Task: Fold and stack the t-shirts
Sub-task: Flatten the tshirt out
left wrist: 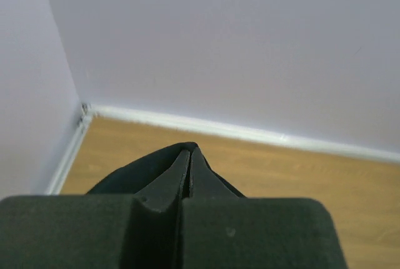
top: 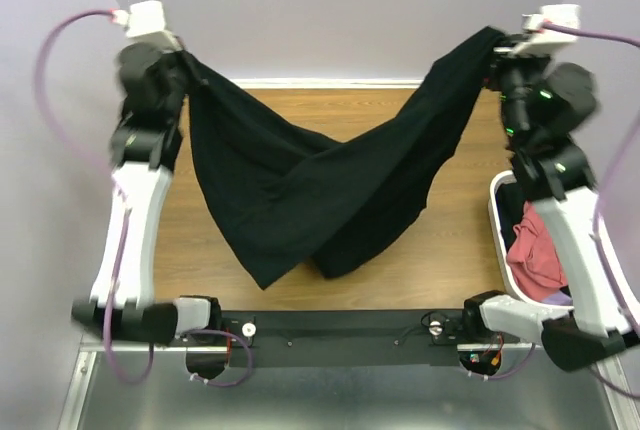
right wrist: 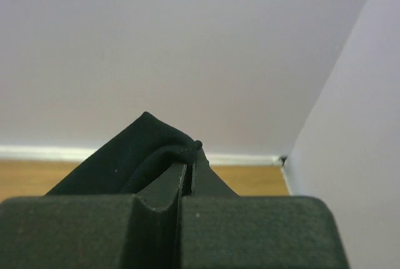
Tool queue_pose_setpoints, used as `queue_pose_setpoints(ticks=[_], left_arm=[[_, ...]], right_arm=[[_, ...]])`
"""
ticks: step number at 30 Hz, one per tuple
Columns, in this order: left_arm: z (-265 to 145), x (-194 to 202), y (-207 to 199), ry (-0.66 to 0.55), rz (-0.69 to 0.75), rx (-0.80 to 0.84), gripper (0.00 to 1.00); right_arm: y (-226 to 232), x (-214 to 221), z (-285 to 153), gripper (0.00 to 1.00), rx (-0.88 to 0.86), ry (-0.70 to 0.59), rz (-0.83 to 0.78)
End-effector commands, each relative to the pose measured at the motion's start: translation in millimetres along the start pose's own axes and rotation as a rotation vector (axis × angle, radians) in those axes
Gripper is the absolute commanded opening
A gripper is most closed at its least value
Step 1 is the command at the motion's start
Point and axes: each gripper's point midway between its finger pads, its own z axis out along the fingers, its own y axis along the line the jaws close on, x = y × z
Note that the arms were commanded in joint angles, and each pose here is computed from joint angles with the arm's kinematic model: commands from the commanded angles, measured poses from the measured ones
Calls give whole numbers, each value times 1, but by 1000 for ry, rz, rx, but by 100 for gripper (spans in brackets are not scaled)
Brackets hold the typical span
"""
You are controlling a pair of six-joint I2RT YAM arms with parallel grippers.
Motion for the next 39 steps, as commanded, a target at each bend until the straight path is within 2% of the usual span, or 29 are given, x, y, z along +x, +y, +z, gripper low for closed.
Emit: queue_pose_setpoints(ticks=[1,2,3,5,6,7,8,9,11,14,15,17,18,19,21,26,28,33,37,39], left_arm=[[73,130,5,316,49,29,2],[85,151,5,363,49,36,8],[106,189,2,442,39,61,25],[123,220,4,502,29,60,43],[135,242,5,544,16,53,61],[138,252,4,564,4,59,68],[139,258,4,578,-5,59,74],[137,263,3,590,-24,57,81],[123,266,6,597,-33,43,86],[100,270,9,601,-70,-2,87],[79,277,13,625,-86,-20,87],[54,290,-2,653,-128,-9,89],[29,302,-9,680,-132,-2,95],[17,309,-12,683,-147,-36,95],[-24,343,-43,761,-119,17,95],[-94,378,-75,876,-193,98,95],[-115,388,-78,910,-233,86,91],[-139,408,-83,968,-319,47,82],[-146,421,-97,1012,-360,35,63],[-151,432,-104,1047,-358,29,60]], right_arm=[[23,94,41,1,10,209,-68],[26,113,47,1,16,249,-82],[33,153,60,1,31,333,-113],[38,197,70,4,56,422,-147],[40,219,75,16,67,466,-163],[44,258,81,24,86,542,-196],[43,276,83,34,101,574,-210],[39,290,83,54,138,605,-230],[42,323,81,70,150,682,-251],[52,332,70,76,112,722,-189],[58,341,62,78,76,744,-164],[64,336,48,80,53,751,-81],[71,349,33,80,10,795,-57],[75,349,26,80,-4,806,-15],[80,347,10,81,-40,821,32],[99,371,-47,81,-151,938,150],[107,372,-62,81,-198,961,203],[120,399,-105,81,-276,1077,264],[128,411,-129,81,-325,1141,295],[127,415,-137,81,-331,1157,294]])
